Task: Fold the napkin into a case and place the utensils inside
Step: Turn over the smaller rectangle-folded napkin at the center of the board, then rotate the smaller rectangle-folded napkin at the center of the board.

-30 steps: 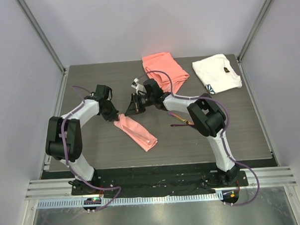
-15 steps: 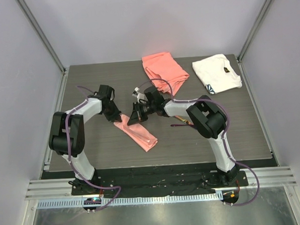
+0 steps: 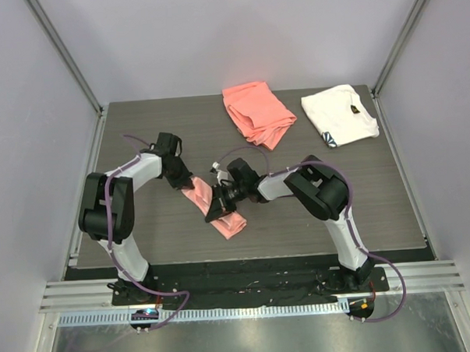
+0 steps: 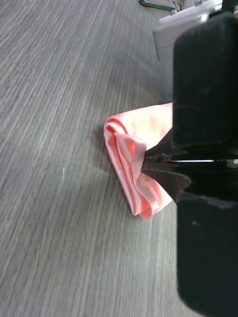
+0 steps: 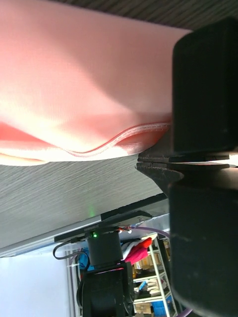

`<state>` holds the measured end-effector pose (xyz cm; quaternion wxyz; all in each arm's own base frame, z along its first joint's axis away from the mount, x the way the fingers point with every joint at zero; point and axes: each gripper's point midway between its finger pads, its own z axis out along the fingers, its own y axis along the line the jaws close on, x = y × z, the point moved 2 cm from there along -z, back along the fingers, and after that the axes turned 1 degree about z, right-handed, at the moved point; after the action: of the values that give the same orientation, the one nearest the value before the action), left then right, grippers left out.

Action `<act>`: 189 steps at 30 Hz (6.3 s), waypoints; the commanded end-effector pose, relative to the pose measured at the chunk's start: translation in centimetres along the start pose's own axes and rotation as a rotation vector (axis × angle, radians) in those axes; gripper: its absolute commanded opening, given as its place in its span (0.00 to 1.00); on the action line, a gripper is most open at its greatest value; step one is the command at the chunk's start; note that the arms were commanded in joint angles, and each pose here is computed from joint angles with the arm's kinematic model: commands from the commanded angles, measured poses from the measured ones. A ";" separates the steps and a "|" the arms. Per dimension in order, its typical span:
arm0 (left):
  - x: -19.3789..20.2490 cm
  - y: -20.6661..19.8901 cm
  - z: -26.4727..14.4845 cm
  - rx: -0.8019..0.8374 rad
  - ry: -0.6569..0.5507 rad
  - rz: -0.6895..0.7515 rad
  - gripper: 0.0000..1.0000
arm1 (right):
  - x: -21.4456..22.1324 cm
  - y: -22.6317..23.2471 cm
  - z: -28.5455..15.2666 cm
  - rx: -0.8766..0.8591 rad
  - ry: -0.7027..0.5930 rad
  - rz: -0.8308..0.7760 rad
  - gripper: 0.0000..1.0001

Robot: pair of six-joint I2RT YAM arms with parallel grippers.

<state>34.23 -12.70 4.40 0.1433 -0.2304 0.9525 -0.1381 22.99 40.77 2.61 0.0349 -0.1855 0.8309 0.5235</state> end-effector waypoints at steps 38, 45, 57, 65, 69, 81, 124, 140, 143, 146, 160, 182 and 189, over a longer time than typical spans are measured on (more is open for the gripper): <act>-1.7 1.7 -19.7 0.100 -0.325 -0.016 0.34 | -2.0 2.4 -4.7 0.821 -0.057 -0.645 0.76; -1.1 1.1 -20.9 0.155 -0.319 -0.003 0.34 | -0.2 0.9 -3.6 0.904 -0.012 -0.656 0.66; -1.1 1.2 -20.8 0.164 -0.315 -0.003 0.34 | 2.7 -1.1 -2.2 1.079 0.085 -0.708 0.46; -1.0 1.9 -20.2 0.145 -0.303 -0.009 0.34 | 1.6 0.4 -1.1 1.033 0.064 -0.736 0.08; -1.1 2.5 -20.2 0.125 -0.309 -0.013 0.34 | 1.0 2.4 -0.2 0.953 0.050 -0.740 0.01; -1.3 4.1 -20.7 0.096 -0.316 -0.018 0.35 | -0.3 12.4 1.3 0.424 -0.084 -0.567 0.01; -0.2 0.6 -15.2 0.223 -0.119 0.045 0.32 | -2.9 -2.3 -9.9 -0.216 -0.352 0.119 0.19; 1.8 -6.7 -9.1 0.346 0.012 0.125 0.22 | -5.9 -1.8 -18.3 0.604 -0.262 -0.175 0.61; 1.0 -9.0 -7.4 0.390 0.068 0.114 0.14 | -3.5 0.6 -16.2 0.579 -0.226 -0.215 0.58; 0.5 -9.5 -5.7 0.380 0.095 0.088 0.10 | -1.5 2.4 -14.4 0.513 -0.216 -0.212 0.51; -1.4 -8.5 2.6 0.231 0.112 0.032 0.07 | 3.2 -2.2 -12.0 0.488 -0.161 -0.200 0.11; -5.1 -8.8 -5.1 0.206 -0.016 0.028 0.22 | -15.0 -9.3 -20.8 0.968 -0.365 -0.275 0.32; -5.6 -5.9 -4.1 0.166 -0.006 -0.020 0.08 | -12.8 -4.4 -18.1 0.692 -0.342 -0.210 0.41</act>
<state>41.03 -16.11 11.55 0.1783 -0.2217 0.9316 -0.2261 41.77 23.55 6.09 0.2969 -0.1520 0.9339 0.1289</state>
